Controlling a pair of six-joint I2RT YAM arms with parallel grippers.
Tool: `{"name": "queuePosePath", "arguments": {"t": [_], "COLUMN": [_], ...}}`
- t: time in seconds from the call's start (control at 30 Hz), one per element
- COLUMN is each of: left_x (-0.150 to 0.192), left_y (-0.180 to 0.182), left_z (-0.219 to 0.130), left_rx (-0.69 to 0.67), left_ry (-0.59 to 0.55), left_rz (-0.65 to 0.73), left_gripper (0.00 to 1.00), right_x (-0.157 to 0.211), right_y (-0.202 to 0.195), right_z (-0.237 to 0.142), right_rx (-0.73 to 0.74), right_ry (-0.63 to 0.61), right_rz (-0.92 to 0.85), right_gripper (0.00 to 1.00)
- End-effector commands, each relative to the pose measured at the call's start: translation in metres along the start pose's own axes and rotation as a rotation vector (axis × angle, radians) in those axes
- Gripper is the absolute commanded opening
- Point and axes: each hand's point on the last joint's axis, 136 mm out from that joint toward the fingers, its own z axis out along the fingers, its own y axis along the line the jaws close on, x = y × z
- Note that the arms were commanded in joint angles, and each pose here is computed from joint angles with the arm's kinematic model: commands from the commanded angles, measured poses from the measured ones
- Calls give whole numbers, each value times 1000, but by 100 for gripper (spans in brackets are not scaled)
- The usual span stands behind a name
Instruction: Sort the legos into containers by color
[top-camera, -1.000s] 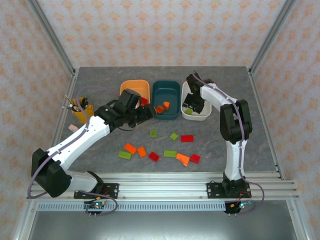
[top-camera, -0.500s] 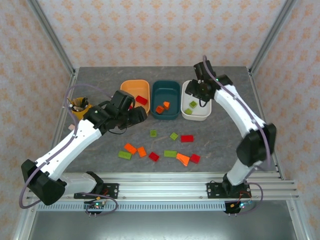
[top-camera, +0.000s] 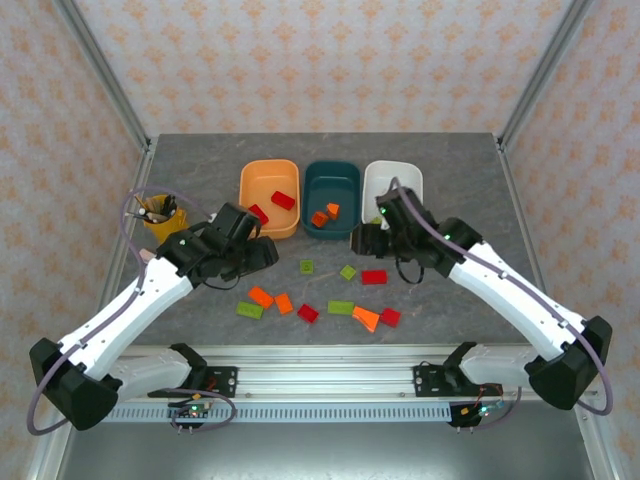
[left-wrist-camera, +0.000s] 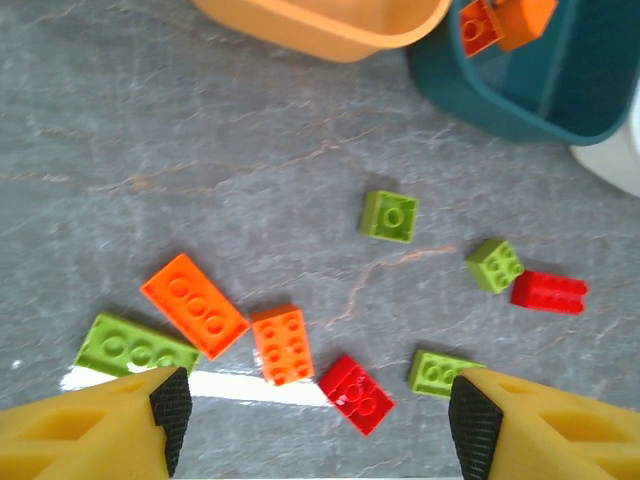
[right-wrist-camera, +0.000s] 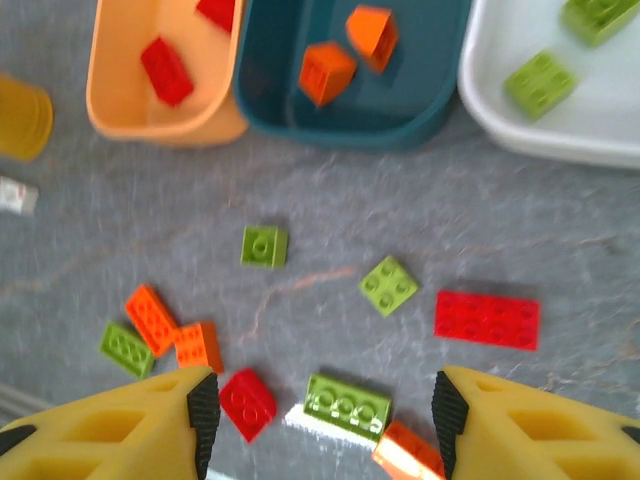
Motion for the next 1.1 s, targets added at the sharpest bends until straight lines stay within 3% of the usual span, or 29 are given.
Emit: {"name": "queuePosePath", "arguments": {"t": [0.0,0.13,0.33,0.63,1.07], "left_x": [15,30,22,22,41], "left_y": [34,42,59,68,65], "left_z": [5,32,73,116,133], "left_rx": [-122,-166,-209,-225,-264], "left_ry": [16,72,83,139,182], "left_rz": [-56,-143,-288,-368,-404], "left_gripper": [71,70,70,71,68], "right_x": [15,44,72,75,77], "right_y": [26,63,98,100,93], "right_z": [9,34,63,70,71], "right_rx": [-60,-145,-245,-239,-216], "right_ry": [14,90,181,199,191], "right_rz": [-61,-149,-213,-226,-206], "right_gripper": [60,60,62,62,62]}}
